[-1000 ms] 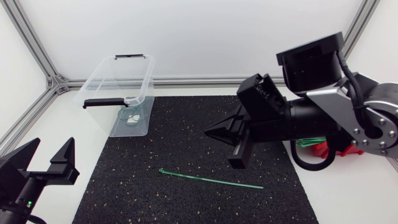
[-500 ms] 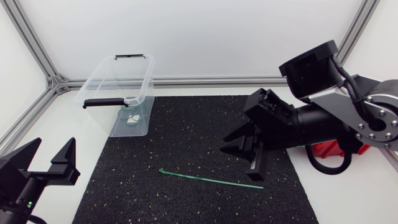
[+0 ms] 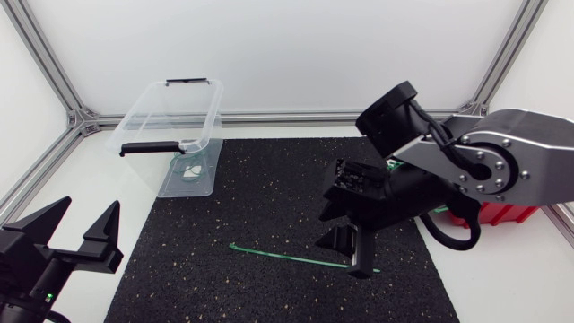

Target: Take a green cable tie from the red box, thread the tail through the head to close it, then place it in the transparent bin on the left.

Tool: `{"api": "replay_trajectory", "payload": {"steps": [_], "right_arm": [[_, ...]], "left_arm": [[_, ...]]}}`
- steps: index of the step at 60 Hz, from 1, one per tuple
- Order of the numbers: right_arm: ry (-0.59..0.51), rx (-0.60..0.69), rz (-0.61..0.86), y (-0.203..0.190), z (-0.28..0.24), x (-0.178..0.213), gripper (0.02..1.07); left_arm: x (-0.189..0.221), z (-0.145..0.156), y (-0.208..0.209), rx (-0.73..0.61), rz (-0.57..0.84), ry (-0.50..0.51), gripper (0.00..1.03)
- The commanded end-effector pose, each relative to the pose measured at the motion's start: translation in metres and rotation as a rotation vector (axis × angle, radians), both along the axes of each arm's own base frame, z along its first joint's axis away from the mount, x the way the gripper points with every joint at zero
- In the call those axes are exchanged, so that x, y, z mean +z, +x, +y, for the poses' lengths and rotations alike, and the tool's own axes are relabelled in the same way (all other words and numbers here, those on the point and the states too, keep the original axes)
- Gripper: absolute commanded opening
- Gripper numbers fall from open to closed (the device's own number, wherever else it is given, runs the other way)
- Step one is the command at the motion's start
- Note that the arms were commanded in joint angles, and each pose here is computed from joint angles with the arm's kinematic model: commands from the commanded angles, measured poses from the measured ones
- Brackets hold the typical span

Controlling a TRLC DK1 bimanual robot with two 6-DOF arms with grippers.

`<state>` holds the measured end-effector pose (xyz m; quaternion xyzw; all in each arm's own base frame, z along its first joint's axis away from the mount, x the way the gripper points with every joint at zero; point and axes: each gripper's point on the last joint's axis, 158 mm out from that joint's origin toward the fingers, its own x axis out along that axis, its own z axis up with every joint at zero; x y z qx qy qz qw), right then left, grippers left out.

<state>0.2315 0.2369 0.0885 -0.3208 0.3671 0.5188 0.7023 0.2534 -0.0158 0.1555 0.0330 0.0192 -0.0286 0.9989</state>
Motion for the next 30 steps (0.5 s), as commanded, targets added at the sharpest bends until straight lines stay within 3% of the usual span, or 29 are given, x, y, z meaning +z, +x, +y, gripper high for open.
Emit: {"api": "replay_trajectory", "payload": {"steps": [1, 30], "right_arm": [[-0.039, 0.042, 0.001, 0.001, 0.000, -0.004, 0.67], [-0.099, 0.102, 0.041, -0.009, -0.002, -0.026, 0.71]], "left_arm": [[-0.023, -0.003, 0.000, -0.012, 0.052, 0.027, 0.97], [-0.020, -0.011, 0.000, -0.045, 0.072, 0.037, 0.96]]}}
